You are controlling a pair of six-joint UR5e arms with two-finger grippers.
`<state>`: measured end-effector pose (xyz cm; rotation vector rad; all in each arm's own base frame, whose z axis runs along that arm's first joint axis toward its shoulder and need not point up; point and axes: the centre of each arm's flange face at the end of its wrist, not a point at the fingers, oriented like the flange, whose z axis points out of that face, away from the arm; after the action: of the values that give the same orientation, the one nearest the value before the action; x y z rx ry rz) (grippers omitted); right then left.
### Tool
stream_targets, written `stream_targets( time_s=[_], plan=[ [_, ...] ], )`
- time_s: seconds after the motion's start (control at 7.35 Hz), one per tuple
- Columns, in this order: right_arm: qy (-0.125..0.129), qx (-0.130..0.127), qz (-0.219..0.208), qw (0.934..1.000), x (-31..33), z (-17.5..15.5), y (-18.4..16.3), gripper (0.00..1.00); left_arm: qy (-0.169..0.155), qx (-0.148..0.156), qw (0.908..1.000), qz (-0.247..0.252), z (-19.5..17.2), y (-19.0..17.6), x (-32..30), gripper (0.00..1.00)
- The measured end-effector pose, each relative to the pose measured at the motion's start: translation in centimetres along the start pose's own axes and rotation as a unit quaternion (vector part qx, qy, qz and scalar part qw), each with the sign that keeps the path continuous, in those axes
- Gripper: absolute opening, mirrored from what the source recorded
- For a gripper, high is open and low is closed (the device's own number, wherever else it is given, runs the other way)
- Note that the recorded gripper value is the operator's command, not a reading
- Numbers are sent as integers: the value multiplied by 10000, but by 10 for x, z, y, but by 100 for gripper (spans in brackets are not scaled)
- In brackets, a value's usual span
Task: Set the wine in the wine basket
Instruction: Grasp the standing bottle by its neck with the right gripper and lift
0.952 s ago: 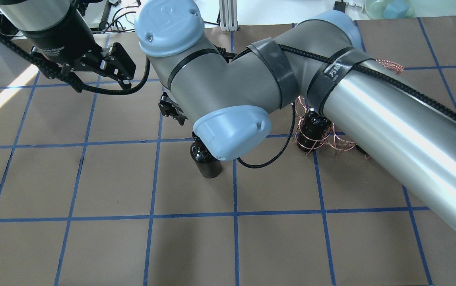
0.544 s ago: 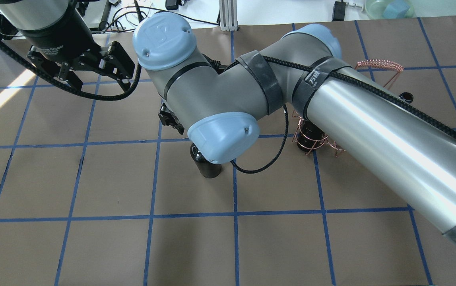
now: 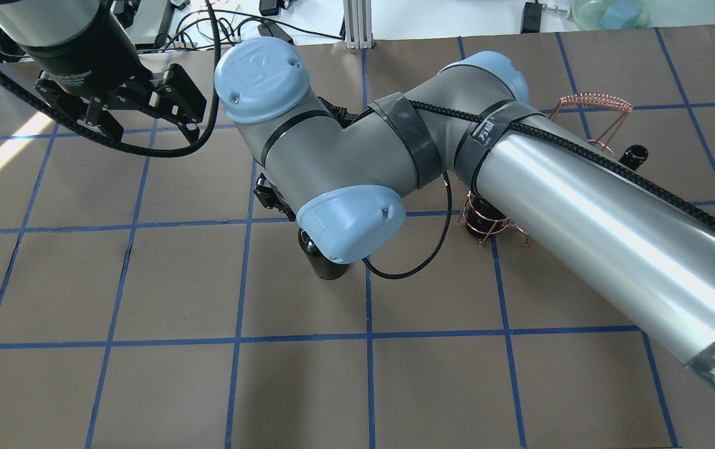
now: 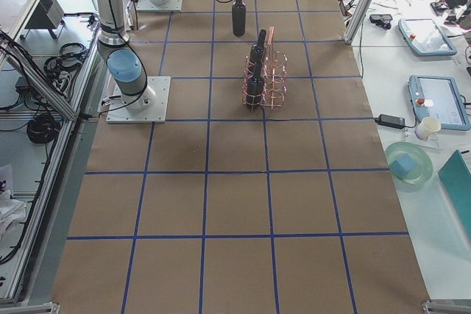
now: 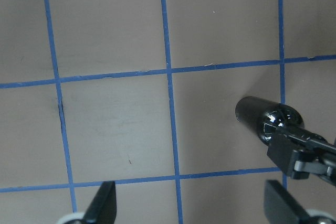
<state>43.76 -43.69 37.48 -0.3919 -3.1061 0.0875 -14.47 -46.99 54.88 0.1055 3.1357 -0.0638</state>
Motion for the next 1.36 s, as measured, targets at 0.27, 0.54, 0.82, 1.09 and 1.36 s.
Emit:
stream_targets(
  time_s=[0.27,0.54,0.82,1.09,1.36],
  plan=[
    [-67,-82,-12,9999,-1,1,2,44,-5,-7,10000,-1,1,0,0,100],
    [-149,-50,-27,9999,-3,0,1,11,-15,-10,10000,-1,1,0,0,100],
    [-185,-36,-34,9998,-3,-2,1,0,-23,-8,10000,-1,1,1,-1,100],
    [-215,-24,-36,9998,-3,-5,1,0,-29,-5,10000,-6,0,1,-1,100],
    [-428,112,-9,9990,12,-41,-1,0,-32,-14,10000,-9,0,2,-1,100]
  ],
)
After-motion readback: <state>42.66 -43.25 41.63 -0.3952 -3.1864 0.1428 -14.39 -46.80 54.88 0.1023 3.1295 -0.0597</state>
